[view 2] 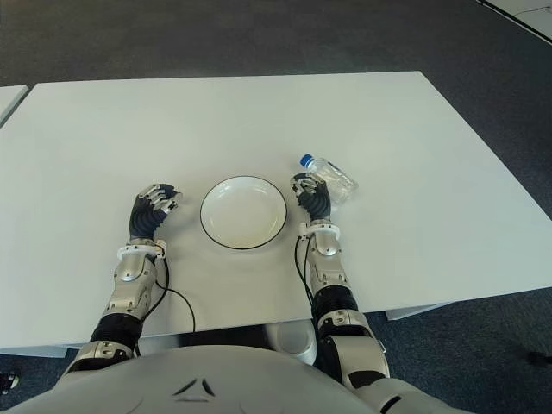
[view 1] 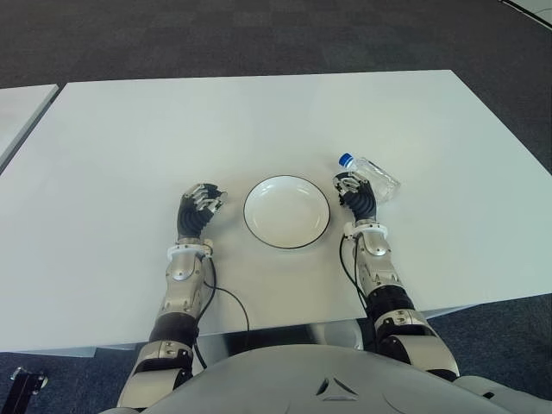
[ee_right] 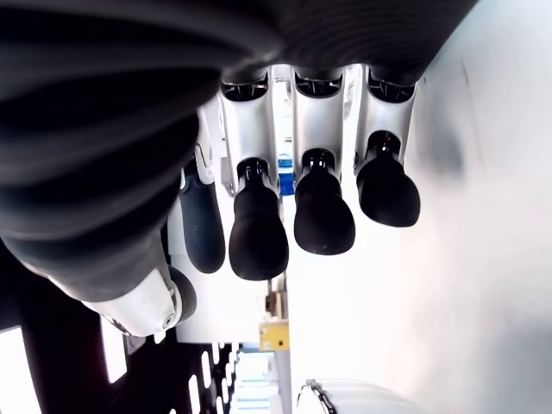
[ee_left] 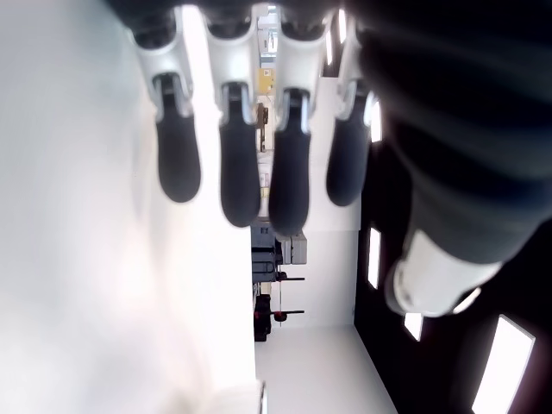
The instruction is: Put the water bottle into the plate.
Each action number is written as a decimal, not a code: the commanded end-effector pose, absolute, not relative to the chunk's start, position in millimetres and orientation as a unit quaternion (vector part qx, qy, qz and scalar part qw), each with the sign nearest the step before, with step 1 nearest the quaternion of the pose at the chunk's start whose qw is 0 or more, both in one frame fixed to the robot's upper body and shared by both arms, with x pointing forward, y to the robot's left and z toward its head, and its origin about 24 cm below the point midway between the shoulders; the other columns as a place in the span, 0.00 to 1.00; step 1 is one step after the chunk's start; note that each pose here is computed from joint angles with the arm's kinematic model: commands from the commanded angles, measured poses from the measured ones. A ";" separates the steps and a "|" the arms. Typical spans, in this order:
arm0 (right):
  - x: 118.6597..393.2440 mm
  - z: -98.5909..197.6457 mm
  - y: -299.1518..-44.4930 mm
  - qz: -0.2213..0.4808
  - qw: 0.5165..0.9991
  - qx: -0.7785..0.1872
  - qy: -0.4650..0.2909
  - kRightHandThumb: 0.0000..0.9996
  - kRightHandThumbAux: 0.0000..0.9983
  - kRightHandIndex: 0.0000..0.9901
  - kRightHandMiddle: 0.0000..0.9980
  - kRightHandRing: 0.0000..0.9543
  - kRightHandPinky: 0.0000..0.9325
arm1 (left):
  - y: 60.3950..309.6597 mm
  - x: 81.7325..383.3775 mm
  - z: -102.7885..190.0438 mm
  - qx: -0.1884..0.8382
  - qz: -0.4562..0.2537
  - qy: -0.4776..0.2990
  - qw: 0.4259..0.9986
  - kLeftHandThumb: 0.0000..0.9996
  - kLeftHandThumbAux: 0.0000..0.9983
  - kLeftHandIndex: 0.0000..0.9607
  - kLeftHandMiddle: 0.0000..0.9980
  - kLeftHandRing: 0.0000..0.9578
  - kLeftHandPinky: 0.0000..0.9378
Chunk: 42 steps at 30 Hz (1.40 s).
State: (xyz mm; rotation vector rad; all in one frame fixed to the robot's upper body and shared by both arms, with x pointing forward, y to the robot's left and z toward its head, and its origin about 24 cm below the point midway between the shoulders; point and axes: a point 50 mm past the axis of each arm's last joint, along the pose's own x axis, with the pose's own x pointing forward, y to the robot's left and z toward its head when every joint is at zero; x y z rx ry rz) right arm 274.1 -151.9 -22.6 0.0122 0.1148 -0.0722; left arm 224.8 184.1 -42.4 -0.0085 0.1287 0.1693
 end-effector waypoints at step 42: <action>258.2 53.9 -184.3 -0.147 0.889 -0.337 -0.273 0.50 0.70 0.19 0.21 0.21 0.23 | 180.4 208.6 -64.0 -0.001 0.089 0.129 0.988 0.70 0.72 0.45 0.50 0.50 0.50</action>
